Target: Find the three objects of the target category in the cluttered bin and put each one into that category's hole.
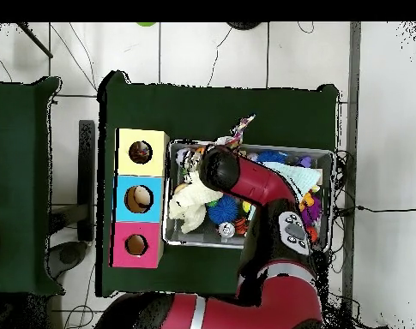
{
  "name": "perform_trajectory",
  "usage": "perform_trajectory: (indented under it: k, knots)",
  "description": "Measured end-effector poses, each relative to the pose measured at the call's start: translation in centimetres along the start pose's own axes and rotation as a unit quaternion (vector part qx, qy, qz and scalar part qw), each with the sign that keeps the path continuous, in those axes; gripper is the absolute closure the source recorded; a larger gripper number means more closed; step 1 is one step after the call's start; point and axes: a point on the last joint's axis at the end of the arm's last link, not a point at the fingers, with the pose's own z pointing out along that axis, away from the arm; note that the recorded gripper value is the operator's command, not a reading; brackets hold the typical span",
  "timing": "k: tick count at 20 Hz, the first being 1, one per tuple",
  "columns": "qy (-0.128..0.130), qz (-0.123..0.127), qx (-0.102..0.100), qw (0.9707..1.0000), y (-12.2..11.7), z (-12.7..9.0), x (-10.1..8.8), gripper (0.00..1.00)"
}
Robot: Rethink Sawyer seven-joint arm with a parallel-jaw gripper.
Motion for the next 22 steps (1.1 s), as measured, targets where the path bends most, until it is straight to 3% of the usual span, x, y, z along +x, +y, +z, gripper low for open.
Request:
perform_trajectory:
  k: [4,5,17,22]
  knots:
    - [-0.001,0.000,0.001,1.0000,0.0,0.3,0.1,0.00]
    - [-0.005,0.000,0.001,1.0000,0.0,0.4,0.1,1.00]
    - [-0.007,-0.001,0.002,1.0000,0.1,0.4,0.1,1.00]
    - [-0.013,-0.003,0.001,0.9999,0.4,-0.6,-0.3,1.00]
